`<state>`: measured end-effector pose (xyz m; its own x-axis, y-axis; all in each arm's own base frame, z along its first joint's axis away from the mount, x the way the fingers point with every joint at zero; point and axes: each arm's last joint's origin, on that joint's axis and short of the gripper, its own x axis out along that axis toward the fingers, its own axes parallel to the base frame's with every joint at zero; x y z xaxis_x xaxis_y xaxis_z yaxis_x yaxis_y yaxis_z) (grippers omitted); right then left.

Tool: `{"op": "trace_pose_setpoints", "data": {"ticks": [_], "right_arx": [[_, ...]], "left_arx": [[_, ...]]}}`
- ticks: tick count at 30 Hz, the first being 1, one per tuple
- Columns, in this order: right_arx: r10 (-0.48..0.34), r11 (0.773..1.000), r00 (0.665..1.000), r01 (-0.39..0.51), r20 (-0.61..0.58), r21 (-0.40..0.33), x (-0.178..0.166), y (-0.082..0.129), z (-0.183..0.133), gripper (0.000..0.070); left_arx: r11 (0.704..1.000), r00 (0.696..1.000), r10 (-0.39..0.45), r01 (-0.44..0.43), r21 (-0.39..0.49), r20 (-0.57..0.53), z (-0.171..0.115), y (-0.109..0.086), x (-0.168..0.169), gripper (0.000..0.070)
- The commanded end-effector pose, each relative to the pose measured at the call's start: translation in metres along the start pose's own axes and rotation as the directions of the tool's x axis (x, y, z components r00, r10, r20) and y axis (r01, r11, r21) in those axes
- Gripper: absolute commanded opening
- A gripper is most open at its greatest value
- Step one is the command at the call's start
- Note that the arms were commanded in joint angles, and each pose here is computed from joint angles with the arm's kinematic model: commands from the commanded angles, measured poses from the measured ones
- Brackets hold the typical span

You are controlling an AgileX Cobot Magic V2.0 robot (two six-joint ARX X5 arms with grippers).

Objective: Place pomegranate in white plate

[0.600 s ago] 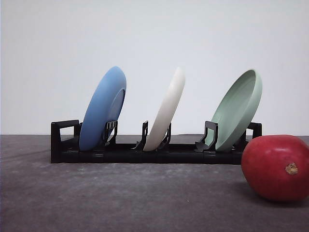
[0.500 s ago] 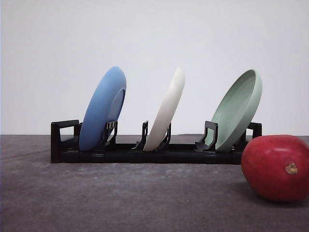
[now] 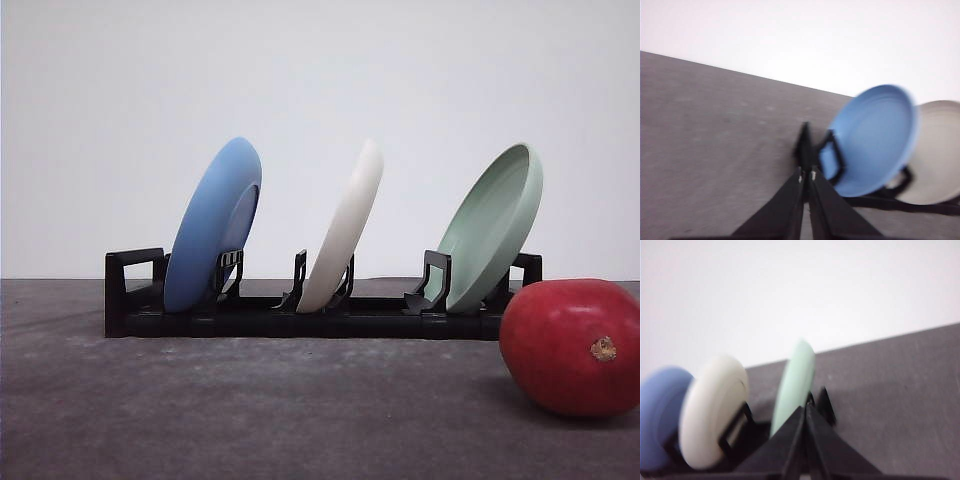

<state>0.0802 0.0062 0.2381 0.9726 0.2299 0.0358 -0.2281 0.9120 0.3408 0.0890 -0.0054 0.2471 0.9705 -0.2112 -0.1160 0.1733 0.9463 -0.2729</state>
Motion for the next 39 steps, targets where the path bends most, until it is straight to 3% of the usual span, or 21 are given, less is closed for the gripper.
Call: {"op": "trace_pose_setpoints", "data": {"ticks": [1,6,10,13,18,21,27,29,31,34,36,39], "right_arx": [[0.002,1.0,1.0,-0.003,0.009,0.03,-0.002,0.009,0.022,0.0],[0.064,0.998,0.993,-0.062,-0.096,0.019,0.0,0.03,0.073,0.0],[0.149,0.986,0.956,-0.164,-0.253,-0.041,0.006,0.043,0.102,0.0],[0.239,0.958,0.902,-0.281,-0.36,-0.066,0.012,0.051,0.117,0.0],[0.354,0.898,0.83,-0.43,-0.431,-0.091,0.017,0.056,0.127,0.0],[0.367,0.891,0.829,-0.444,-0.423,-0.098,0.017,0.057,0.128,0.0],[0.367,0.89,0.83,-0.444,-0.421,-0.099,0.016,0.057,0.128,0.0],[0.367,0.89,0.83,-0.445,-0.42,-0.1,0.017,0.057,0.128,0.0012],[0.367,0.89,0.829,-0.444,-0.421,-0.099,0.017,0.057,0.128,0.008],[0.367,0.89,0.829,-0.444,-0.421,-0.099,0.017,0.057,0.128,0.0409],[0.367,0.891,0.83,-0.444,-0.421,-0.099,0.017,0.057,0.128,0.0582],[0.367,0.891,0.829,-0.444,-0.421,-0.098,0.017,0.057,0.128,0.0626]], "left_arx": [[0.999,0.998,-0.054,0.054,-0.001,0.011,0.021,-0.008,-0.003,0.0002],[0.976,0.974,-0.219,0.219,-0.006,-0.062,0.068,-0.025,-0.002,0.0001],[0.932,0.922,-0.36,0.363,-0.006,-0.142,0.101,-0.036,0.003,0.0001],[0.88,0.859,-0.465,0.476,-0.001,-0.215,0.12,-0.044,0.006,0.0001],[0.799,0.768,-0.556,0.599,0.048,-0.317,0.137,-0.056,0.01,0.0],[0.744,0.718,-0.612,0.665,0.065,-0.33,0.14,-0.061,0.011,0.0],[0.697,0.688,-0.639,0.707,0.121,-0.344,0.138,-0.066,0.011,0.0005],[0.698,0.688,-0.637,0.706,0.12,-0.348,0.137,-0.067,0.011,0.0058],[0.7,0.689,-0.634,0.704,0.119,-0.35,0.137,-0.066,0.011,0.0169],[0.701,0.689,-0.634,0.704,0.116,-0.351,0.137,-0.066,0.012,0.0433],[0.701,0.688,-0.634,0.704,0.113,-0.354,0.137,-0.066,0.013,0.0574],[0.7,0.683,-0.636,0.707,0.105,-0.361,0.136,-0.066,0.016,0.0639]]}}
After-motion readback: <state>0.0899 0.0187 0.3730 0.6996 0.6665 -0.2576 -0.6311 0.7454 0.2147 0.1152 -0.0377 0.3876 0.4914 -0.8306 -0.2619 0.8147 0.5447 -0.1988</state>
